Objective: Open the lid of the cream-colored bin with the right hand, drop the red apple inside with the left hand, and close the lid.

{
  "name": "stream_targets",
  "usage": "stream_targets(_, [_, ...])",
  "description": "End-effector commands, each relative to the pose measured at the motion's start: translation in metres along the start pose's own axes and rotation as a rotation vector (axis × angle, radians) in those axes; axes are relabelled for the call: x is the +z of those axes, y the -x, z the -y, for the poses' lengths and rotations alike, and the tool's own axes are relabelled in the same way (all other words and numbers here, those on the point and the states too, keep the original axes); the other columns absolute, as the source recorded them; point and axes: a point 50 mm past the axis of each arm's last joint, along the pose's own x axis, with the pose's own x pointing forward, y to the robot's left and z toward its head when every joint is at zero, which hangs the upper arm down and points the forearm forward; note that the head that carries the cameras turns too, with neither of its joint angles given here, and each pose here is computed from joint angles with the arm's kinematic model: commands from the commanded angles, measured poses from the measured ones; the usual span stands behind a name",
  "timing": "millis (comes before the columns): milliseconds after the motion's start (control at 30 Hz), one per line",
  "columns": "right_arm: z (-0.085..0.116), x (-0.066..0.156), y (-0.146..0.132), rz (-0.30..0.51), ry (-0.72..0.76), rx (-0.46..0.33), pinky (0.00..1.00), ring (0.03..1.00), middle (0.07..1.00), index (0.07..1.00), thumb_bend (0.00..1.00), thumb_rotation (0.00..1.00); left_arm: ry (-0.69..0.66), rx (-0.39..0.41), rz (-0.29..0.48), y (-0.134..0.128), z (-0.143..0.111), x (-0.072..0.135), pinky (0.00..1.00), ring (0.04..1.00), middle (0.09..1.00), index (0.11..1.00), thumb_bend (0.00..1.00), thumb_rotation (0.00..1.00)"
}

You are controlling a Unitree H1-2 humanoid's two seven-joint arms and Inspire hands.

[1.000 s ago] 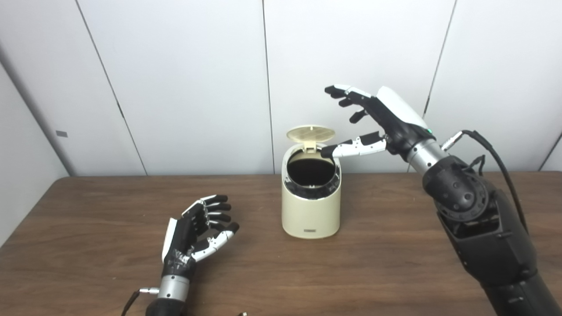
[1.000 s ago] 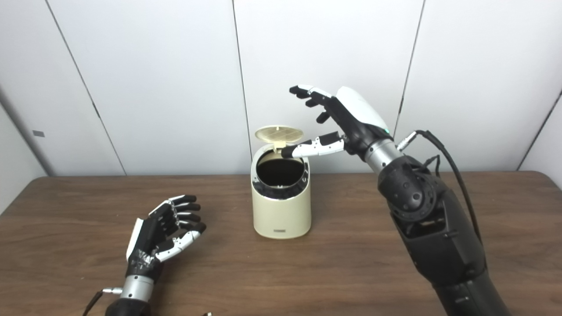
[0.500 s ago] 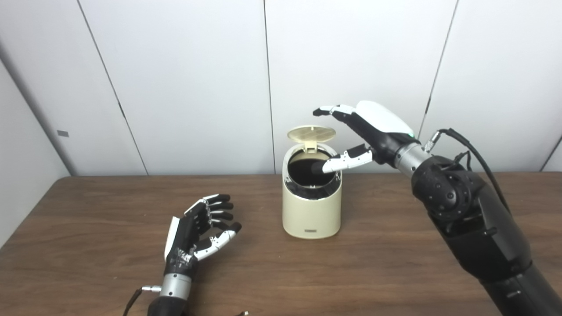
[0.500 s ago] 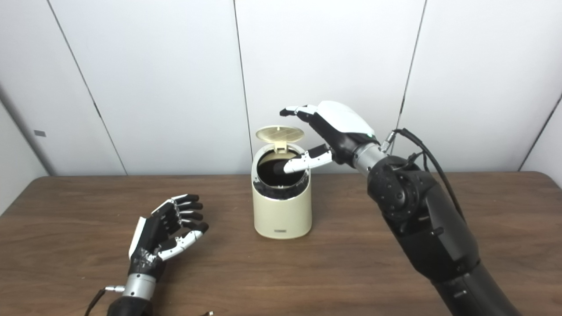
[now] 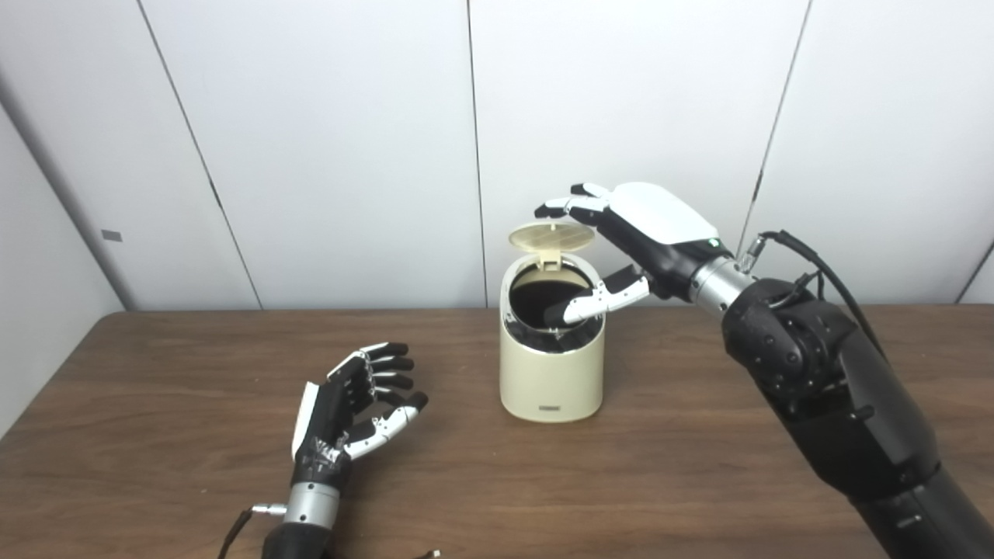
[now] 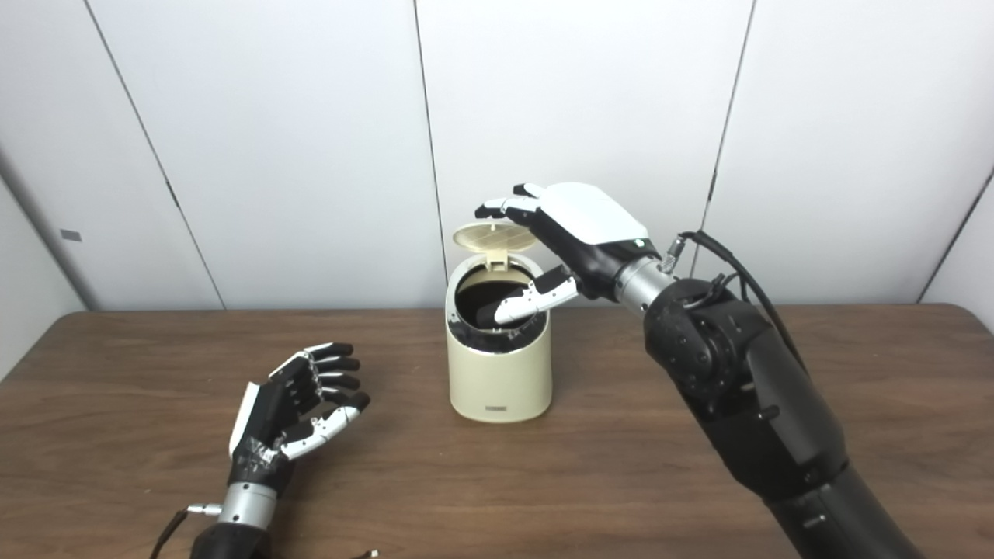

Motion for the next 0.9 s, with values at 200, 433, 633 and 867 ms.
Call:
stream_targets(200, [0.023,0.009,0.005,0.054,0.084,-0.066,0.8,0.959,0.83,0.819,0.77,0.55,0.033,0.003,-0.085,0.022,0.013,-0.024,0.49,0.592,0.654,0.698,0.61,0.0])
stream_targets(433, [0.018,0.009,0.013,0.049,0.115,-0.034,0.84,0.956,0.821,0.822,0.76,0.56,0.024,0.007,-0.087,0.021,0.012,-0.023,0.48,0.585,0.651,0.697,0.6,0.0])
stream_targets(633, [0.011,0.007,0.019,0.069,0.118,-0.019,0.85,0.933,0.782,0.799,0.75,0.54,0.016,0.01,-0.09,0.021,0.012,-0.023,0.48,0.581,0.648,0.698,0.6,0.0])
stream_targets(867, [0.004,0.005,0.026,0.062,0.119,0.013,0.93,0.94,0.779,0.8,0.75,0.56,0.01,0.011,-0.09,0.021,0.012,-0.022,0.48,0.583,0.65,0.7,0.6,0.0])
